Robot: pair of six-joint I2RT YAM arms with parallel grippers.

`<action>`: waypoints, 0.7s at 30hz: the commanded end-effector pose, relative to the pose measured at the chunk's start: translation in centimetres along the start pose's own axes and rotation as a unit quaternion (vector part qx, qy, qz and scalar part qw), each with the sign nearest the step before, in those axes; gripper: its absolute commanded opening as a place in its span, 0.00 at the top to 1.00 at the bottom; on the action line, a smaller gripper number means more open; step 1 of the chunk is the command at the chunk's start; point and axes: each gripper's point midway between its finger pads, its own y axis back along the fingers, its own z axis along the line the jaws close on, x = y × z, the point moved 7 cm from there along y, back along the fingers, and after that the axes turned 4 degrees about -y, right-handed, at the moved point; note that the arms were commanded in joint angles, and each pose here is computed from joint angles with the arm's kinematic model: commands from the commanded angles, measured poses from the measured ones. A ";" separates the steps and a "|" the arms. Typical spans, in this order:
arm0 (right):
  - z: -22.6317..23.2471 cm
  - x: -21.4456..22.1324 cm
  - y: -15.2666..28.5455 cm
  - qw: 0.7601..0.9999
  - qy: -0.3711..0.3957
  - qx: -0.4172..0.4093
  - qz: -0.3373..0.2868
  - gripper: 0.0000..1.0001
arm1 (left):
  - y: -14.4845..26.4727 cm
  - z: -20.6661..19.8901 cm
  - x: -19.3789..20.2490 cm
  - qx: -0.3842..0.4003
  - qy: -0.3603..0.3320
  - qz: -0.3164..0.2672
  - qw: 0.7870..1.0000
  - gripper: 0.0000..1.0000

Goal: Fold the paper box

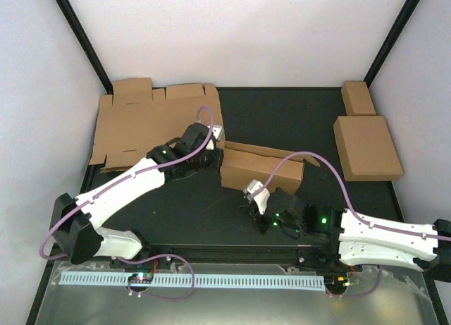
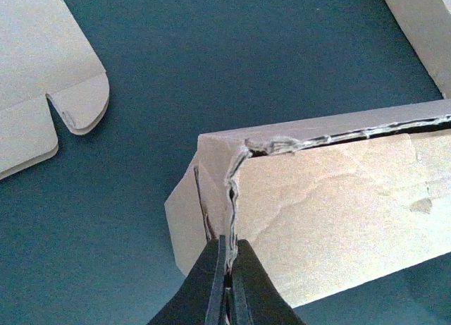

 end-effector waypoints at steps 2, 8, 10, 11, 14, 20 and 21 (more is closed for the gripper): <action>-1.4 -1.7 -0.6 0.994 -0.015 0.095 -0.053 0.98 | -0.5 0.4 2.9 -0.014 -0.006 0.081 0.997 0.98; -2.1 -3.0 -2.1 0.987 -0.011 0.152 -0.060 0.98 | -0.3 0.1 2.6 -0.013 -0.009 0.085 0.996 0.98; -2.3 -3.5 -2.7 0.985 -0.011 0.163 -0.057 0.98 | -0.2 0.0 2.5 -0.011 -0.010 0.084 0.996 0.98; -2.4 -3.8 -3.1 0.984 -0.012 0.166 -0.058 0.98 | -0.1 -0.1 2.5 -0.010 -0.011 0.083 0.996 0.98; -3.2 -4.7 -3.8 0.984 -0.020 0.165 -0.062 0.98 | -0.1 -0.2 2.4 -0.010 -0.010 0.084 0.996 0.98; -4.7 -6.0 -5.0 0.986 -0.036 0.149 -0.065 0.98 | -0.3 -0.3 2.6 -0.012 -0.011 0.090 0.996 0.99; -4.9 -6.1 -5.2 0.986 -0.035 0.152 -0.063 0.98 | -0.3 -0.3 2.6 -0.012 -0.011 0.091 0.996 0.98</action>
